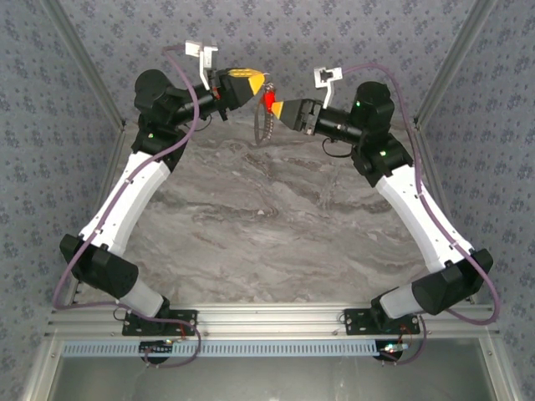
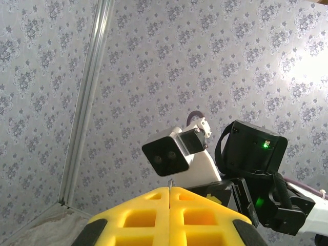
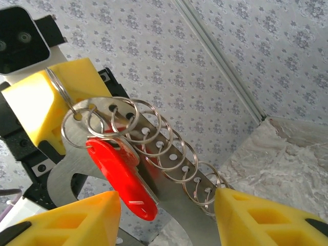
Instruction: Put the keys on the keyring
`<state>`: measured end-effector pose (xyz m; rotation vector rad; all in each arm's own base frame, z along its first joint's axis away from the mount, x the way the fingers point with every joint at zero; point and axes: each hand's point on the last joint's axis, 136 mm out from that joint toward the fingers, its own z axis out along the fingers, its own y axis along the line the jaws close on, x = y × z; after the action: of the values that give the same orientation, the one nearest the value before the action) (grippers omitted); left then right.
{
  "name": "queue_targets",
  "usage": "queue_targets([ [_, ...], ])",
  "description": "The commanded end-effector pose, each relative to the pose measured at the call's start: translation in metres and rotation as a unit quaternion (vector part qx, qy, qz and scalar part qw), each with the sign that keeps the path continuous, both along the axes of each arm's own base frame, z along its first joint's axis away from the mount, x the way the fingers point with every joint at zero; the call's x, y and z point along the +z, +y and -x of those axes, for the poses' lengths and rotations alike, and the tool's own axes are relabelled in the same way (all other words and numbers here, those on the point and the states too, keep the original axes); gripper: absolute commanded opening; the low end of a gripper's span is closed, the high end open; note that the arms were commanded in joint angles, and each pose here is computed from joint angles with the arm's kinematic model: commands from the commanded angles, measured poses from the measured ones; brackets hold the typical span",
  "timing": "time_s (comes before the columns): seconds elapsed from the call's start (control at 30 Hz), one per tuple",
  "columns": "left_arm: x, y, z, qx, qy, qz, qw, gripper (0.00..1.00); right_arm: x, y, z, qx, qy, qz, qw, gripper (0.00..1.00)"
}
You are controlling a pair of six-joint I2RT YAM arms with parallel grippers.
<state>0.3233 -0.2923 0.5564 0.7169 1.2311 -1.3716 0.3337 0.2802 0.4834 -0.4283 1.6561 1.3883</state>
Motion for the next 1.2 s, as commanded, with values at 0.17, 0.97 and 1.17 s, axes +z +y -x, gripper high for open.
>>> queue_targets([
  [0.17,0.019,0.008,0.011,0.001,-0.033,0.019,0.999,0.00,0.031,-0.005,0.011,-0.014,-0.041,-0.005,0.999,0.53],
  [0.97,0.019,0.010,0.019,-0.008,-0.032,0.021,0.999,0.00,0.083,0.002,0.000,0.060,-0.070,-0.092,0.991,0.47],
  [1.17,0.018,0.010,0.018,-0.007,-0.032,0.022,0.999,0.00,0.081,0.007,-0.001,0.068,-0.067,-0.091,0.991,0.42],
])
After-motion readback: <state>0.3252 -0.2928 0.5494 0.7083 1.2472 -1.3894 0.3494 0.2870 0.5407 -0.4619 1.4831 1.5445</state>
